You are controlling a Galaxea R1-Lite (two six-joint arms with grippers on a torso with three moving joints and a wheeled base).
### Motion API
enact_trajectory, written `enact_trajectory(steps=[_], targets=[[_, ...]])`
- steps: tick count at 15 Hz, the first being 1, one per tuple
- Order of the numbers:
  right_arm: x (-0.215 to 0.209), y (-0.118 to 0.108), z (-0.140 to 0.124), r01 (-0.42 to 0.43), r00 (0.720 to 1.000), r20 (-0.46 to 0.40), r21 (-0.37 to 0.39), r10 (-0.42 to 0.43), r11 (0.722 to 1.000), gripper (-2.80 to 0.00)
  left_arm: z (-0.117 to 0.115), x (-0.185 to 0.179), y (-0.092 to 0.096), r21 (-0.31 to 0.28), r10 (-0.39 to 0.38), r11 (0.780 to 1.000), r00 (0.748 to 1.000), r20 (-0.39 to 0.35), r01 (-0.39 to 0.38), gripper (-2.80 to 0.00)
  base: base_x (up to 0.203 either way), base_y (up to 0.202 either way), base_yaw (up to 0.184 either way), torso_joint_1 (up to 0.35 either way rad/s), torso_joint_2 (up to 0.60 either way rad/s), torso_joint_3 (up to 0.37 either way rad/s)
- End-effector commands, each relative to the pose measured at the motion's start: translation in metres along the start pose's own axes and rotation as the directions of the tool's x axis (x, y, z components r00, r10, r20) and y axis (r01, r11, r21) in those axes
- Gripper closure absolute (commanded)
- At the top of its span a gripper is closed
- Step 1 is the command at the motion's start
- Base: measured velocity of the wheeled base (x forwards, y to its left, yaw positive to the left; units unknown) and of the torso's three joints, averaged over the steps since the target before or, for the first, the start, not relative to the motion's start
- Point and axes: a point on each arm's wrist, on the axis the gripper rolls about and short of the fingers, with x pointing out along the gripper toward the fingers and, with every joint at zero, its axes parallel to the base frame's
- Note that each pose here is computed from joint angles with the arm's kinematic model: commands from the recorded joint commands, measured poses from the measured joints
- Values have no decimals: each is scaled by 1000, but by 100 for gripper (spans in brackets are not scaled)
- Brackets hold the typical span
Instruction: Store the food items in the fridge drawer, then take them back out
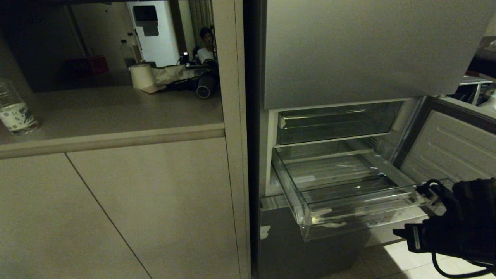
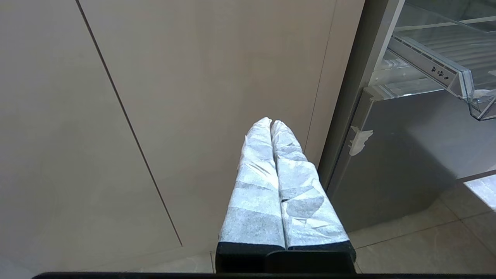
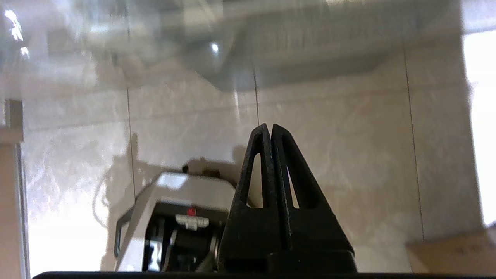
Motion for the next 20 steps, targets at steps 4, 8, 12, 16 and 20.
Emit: enact_trajectory(steps=[4,8,12,16,20], targets=[[46,-7,23,-5,1000,-10,-2,5,1000,0,0,0,0,0,0,1000,1000,-2,0,0,0,0,0,0,0,0],[62,-9,44,-13,999,30,-3,13,1000,0,0,0,0,0,0,1000,1000,-2,0,0,0,0,0,0,0,0],[93,-13,66,-45,993,110,-12,46,999,0,0,0,0,0,0,1000,1000,-2,0,0,0,0,0,0,0,0],[138,-21,86,-56,978,201,-35,62,998,0,0,0,0,0,0,1000,1000,-2,0,0,0,0,0,0,0,0],[178,-27,112,-87,951,291,-65,102,994,0,0,0,0,0,0,1000,1000,-2,0,0,0,0,0,0,0,0]])
